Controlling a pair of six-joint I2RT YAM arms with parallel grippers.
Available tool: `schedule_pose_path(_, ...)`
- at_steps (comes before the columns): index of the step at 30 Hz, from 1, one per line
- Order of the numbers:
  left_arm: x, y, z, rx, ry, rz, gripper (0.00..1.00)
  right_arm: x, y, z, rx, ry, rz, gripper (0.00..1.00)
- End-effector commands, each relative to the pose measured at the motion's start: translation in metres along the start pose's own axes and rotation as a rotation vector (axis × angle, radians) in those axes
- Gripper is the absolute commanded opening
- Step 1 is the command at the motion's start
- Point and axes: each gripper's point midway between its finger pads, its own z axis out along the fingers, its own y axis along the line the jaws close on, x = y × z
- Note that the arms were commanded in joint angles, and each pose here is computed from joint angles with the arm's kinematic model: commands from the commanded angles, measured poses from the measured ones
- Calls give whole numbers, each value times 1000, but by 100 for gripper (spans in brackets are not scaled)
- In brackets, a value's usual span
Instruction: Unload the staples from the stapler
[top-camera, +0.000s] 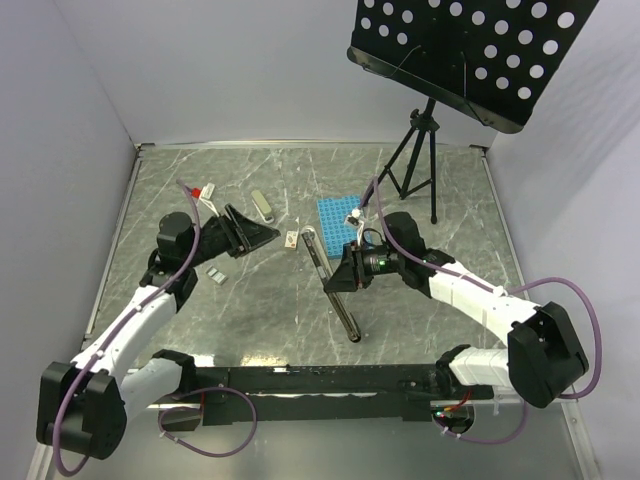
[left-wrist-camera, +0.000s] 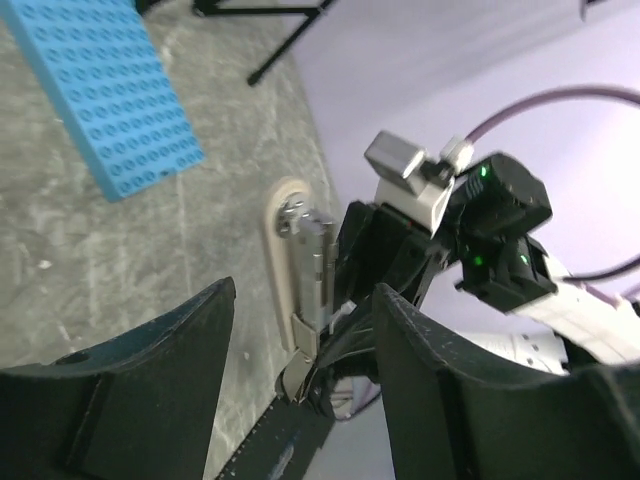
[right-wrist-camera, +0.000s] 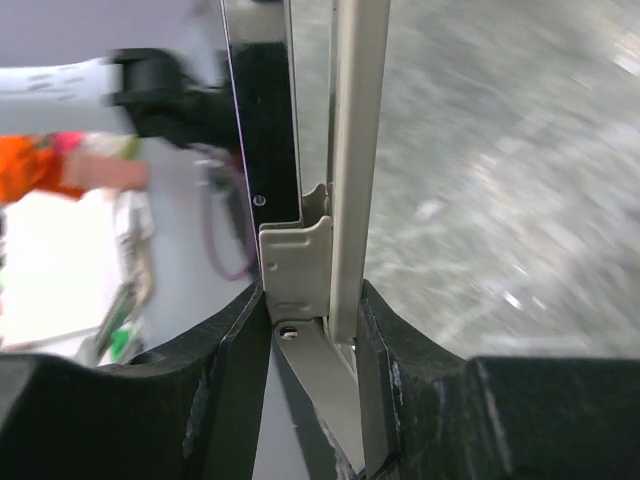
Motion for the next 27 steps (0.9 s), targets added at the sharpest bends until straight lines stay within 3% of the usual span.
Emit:
schedule_pose_path(1,-25,4,-8,-116,-79,81,61,-19,-26,-11,256,-54,-56,0)
schedule_pose_path(8,-63,53,-42,-361,-205,26,65,0,-78,-23,673,37,-11,0)
schedule_pose_path(16,-86,90,-77,-594,-293,42,69,32,-95,-17,946,213,-59,0)
schedule_pose_path(27,-83,116,-94,-655,-335,-44,70,45,-92,-13,1336,412,-261,0)
